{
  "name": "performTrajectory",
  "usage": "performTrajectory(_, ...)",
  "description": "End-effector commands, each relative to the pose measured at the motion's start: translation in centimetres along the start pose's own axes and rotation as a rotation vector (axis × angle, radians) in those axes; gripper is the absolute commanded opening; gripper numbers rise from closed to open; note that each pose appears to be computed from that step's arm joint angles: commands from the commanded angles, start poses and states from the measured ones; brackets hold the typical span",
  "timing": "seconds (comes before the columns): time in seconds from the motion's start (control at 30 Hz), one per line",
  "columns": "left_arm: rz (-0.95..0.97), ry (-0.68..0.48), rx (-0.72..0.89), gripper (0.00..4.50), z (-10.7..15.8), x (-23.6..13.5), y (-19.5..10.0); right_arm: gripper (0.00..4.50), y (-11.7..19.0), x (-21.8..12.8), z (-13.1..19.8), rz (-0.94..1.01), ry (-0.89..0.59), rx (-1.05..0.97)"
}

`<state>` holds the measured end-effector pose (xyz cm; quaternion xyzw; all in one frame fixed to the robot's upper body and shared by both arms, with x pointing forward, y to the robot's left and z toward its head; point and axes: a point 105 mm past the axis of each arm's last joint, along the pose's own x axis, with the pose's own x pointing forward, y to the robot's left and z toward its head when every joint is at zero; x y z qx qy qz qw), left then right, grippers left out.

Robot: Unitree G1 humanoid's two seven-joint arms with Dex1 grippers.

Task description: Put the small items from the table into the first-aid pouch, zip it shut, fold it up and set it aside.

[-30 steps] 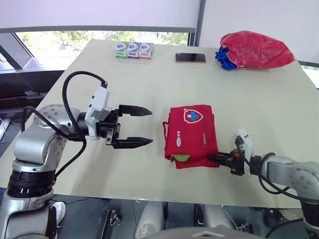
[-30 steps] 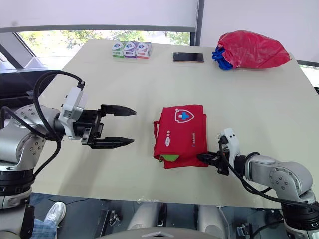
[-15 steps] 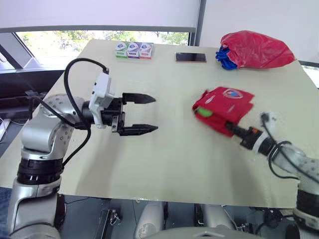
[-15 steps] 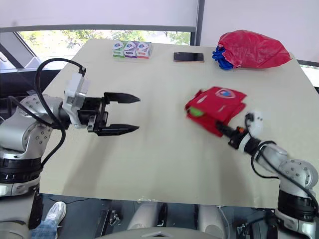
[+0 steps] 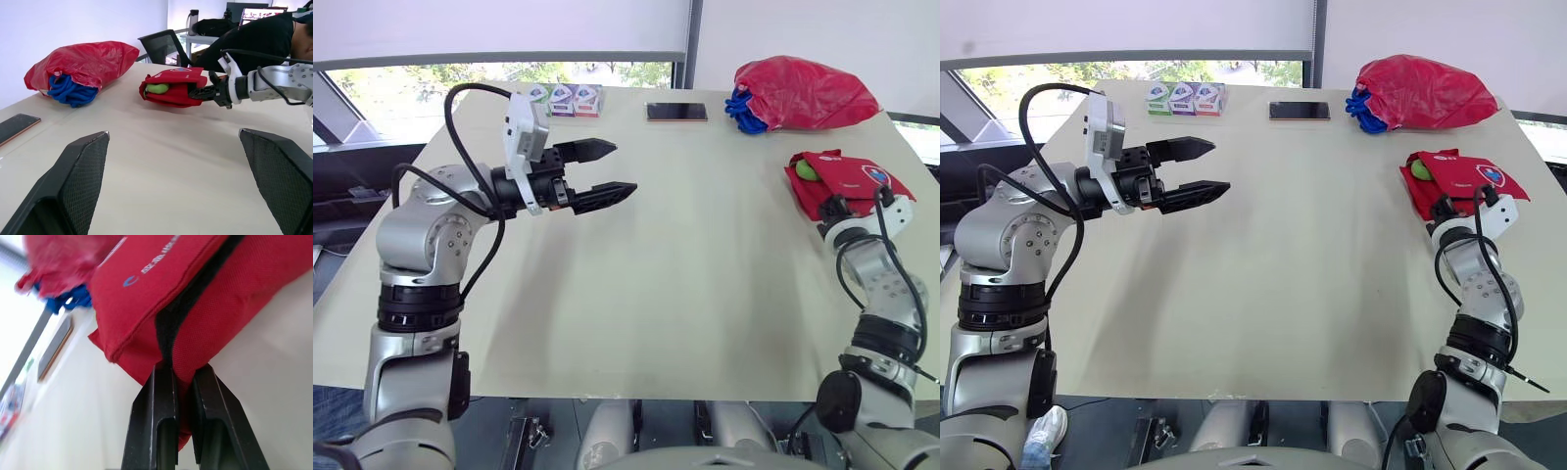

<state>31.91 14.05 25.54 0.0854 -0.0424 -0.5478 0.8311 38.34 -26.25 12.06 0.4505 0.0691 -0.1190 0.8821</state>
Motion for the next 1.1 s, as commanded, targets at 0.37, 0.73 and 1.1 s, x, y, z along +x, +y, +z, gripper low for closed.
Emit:
performTrajectory(0.37, -0.016, 0.011, 0.009, 4.50, -1.4, -0.9, -0.9, 3.87, 0.7, -5.9, -1.9, 0.265, 0.201, -0.397)
performTrajectory(0.73, 0.127, 0.178, -0.071, 4.50, -8.9, -5.1, -3.1, 4.45, -2.4, -15.1, 0.8, 0.677, 0.190, -1.043)
performTrajectory(1.1, 0.218, 0.260, -0.067, 4.50, -12.1, -8.8, -5.1, 4.45, -4.7, -18.1, 2.8, 0.861, 0.245, -1.211)
